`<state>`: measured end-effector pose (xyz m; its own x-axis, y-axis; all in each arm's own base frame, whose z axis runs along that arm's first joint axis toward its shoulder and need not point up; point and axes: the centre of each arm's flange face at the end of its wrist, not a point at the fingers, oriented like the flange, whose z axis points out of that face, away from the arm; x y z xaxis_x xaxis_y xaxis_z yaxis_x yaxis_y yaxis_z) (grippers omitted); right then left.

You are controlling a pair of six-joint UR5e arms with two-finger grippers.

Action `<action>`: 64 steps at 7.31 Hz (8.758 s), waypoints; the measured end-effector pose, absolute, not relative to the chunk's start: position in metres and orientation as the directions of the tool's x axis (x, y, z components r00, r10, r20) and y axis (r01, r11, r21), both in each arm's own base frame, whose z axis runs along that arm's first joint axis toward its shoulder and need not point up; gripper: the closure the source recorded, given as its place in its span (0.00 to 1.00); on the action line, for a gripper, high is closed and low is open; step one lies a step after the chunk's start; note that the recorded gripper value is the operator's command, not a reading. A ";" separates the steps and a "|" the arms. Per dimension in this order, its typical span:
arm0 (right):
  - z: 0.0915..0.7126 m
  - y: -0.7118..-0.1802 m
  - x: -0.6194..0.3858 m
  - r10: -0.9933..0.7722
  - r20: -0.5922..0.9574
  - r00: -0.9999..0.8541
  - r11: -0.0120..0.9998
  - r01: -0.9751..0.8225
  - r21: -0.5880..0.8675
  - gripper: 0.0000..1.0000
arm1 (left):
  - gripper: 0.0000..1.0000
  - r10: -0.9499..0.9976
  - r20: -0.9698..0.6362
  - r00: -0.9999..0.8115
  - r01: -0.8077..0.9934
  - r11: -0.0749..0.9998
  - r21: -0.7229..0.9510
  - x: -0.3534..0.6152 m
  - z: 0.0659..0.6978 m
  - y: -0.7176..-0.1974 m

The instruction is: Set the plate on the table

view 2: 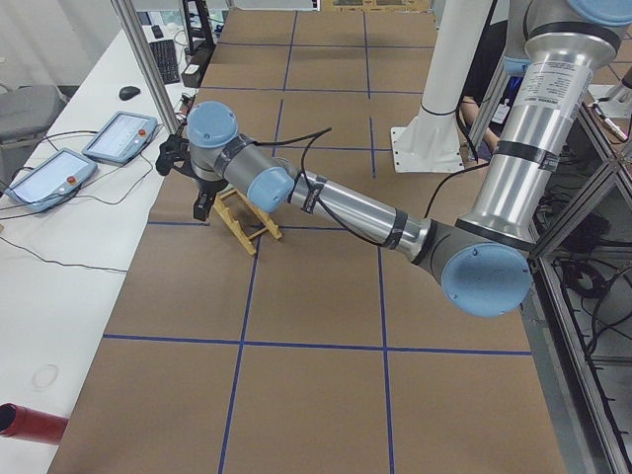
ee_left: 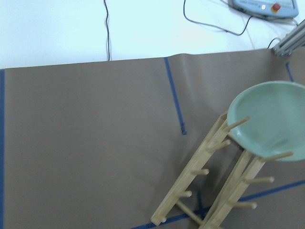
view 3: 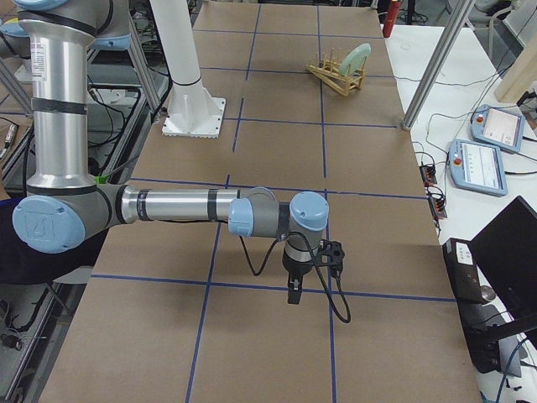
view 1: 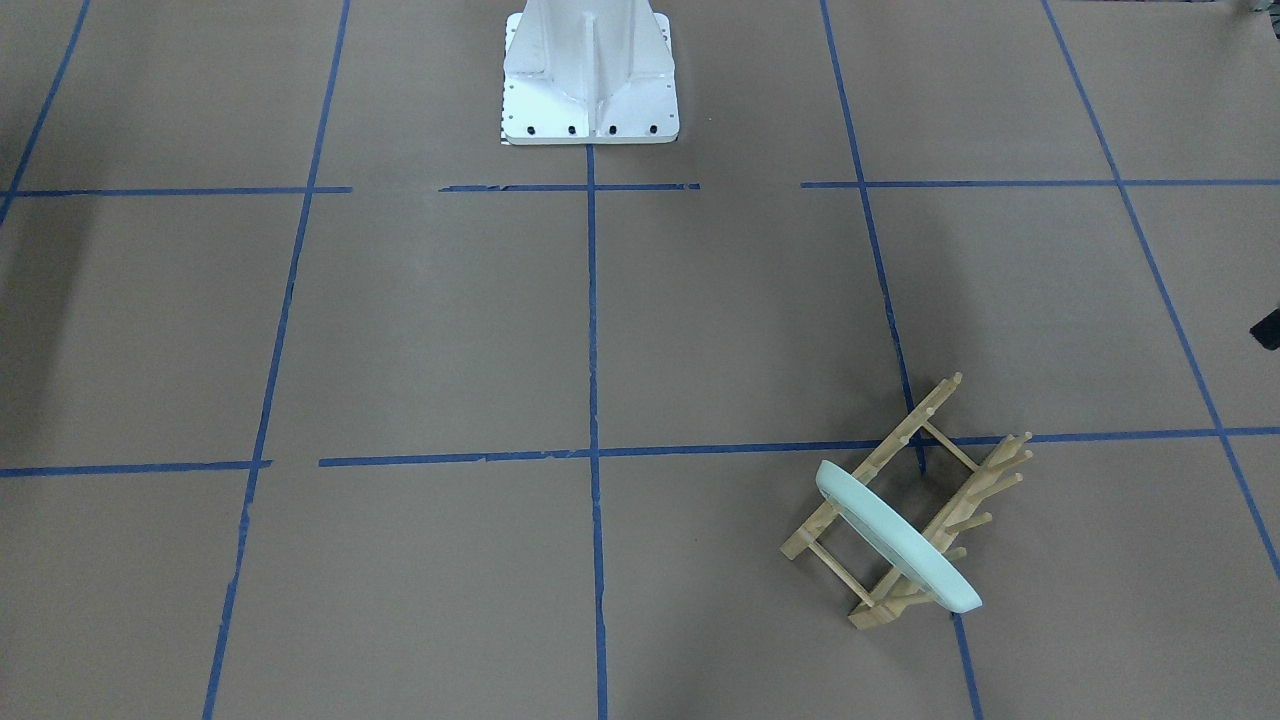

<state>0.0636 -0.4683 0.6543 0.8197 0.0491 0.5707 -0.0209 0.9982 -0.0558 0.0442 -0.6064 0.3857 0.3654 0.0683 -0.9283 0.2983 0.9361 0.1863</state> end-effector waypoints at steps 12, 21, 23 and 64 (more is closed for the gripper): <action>0.654 -0.468 0.064 0.049 0.571 0.820 0.998 -0.021 -0.056 0.00 | 0.33 -0.390 -0.891 -0.234 0.622 0.644 -0.445 0.305 0.314 -0.642; 0.654 -0.468 0.064 0.049 0.571 0.820 0.998 -0.021 -0.056 0.00 | 0.52 -0.359 -0.908 -0.216 0.625 0.663 -0.411 0.311 0.305 -0.644; 0.654 -0.468 0.063 0.048 0.571 0.820 0.998 -0.020 -0.055 0.00 | 0.52 -0.357 -0.910 -0.213 0.625 0.666 -0.408 0.311 0.304 -0.644; 0.654 -0.468 0.064 0.050 0.571 0.820 0.998 -0.021 -0.056 0.00 | 0.00 0.215 -0.498 0.840 -0.072 0.954 0.291 0.493 0.157 -0.393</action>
<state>0.0636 -0.4683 0.6543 0.8197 0.0496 0.5707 -0.0214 0.9982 -0.0560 0.4928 -0.3932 0.1574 0.8404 0.2151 -0.4975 -0.0721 0.9541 0.2907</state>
